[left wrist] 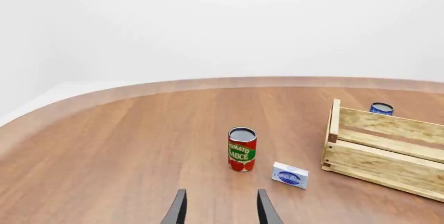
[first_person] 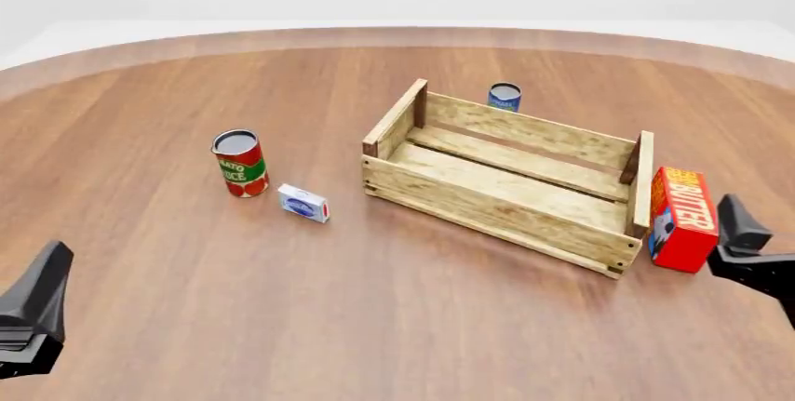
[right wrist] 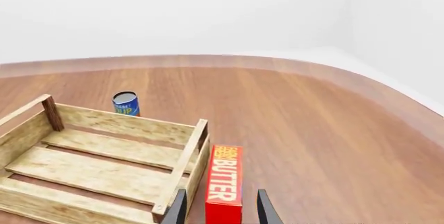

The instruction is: Pick up the butter and put it in the tray.

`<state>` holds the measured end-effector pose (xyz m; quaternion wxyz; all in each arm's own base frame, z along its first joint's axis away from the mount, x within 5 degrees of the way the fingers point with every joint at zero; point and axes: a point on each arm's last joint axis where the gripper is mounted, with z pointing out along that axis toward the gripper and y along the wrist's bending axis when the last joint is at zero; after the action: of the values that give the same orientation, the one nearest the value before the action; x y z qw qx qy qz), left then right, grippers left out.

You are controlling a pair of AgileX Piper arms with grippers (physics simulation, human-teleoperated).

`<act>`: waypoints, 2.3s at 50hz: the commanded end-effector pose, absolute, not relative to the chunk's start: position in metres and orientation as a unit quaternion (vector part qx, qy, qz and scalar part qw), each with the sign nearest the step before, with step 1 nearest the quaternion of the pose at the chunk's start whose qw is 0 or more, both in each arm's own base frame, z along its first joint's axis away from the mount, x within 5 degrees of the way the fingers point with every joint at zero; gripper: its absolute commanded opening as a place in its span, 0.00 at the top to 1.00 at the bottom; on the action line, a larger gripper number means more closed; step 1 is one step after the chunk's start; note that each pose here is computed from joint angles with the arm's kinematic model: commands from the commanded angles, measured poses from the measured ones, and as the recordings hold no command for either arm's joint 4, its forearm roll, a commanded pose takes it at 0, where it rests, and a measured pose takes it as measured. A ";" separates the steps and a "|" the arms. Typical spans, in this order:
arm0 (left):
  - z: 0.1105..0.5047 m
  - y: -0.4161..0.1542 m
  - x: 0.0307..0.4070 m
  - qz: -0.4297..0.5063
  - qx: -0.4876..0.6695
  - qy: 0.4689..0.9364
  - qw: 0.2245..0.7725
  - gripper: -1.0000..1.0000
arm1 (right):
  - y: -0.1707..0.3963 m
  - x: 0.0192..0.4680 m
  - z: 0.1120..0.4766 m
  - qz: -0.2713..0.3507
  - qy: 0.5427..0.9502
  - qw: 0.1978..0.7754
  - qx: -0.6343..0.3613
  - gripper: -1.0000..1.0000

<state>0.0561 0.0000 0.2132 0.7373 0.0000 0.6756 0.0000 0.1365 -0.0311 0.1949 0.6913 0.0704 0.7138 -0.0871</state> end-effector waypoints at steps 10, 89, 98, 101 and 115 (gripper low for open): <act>0.213 0.000 0.056 0.000 0.000 0.676 0.737 0.00 | -0.036 0.155 0.174 -0.081 0.729 0.675 0.078 0.00; 0.213 0.000 0.056 0.000 0.000 0.676 0.737 0.00 | -0.043 0.176 0.151 -0.070 0.754 0.645 0.099 0.00; 0.213 0.000 0.056 0.000 0.000 0.676 0.737 0.00 | -0.045 0.185 0.148 -0.070 0.758 0.640 0.100 0.00; 0.213 0.000 0.056 0.000 0.000 0.676 0.737 0.00 | -0.046 0.187 0.147 -0.069 0.759 0.639 0.101 0.00; 0.213 0.000 0.056 0.000 0.000 0.676 0.737 0.00 | -0.048 0.195 0.142 -0.067 0.765 0.632 0.105 0.00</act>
<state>0.0561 0.0000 0.2132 0.7373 0.0000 0.6756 0.0000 0.1886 -0.0464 0.1452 0.6367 0.1027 0.7612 -0.0684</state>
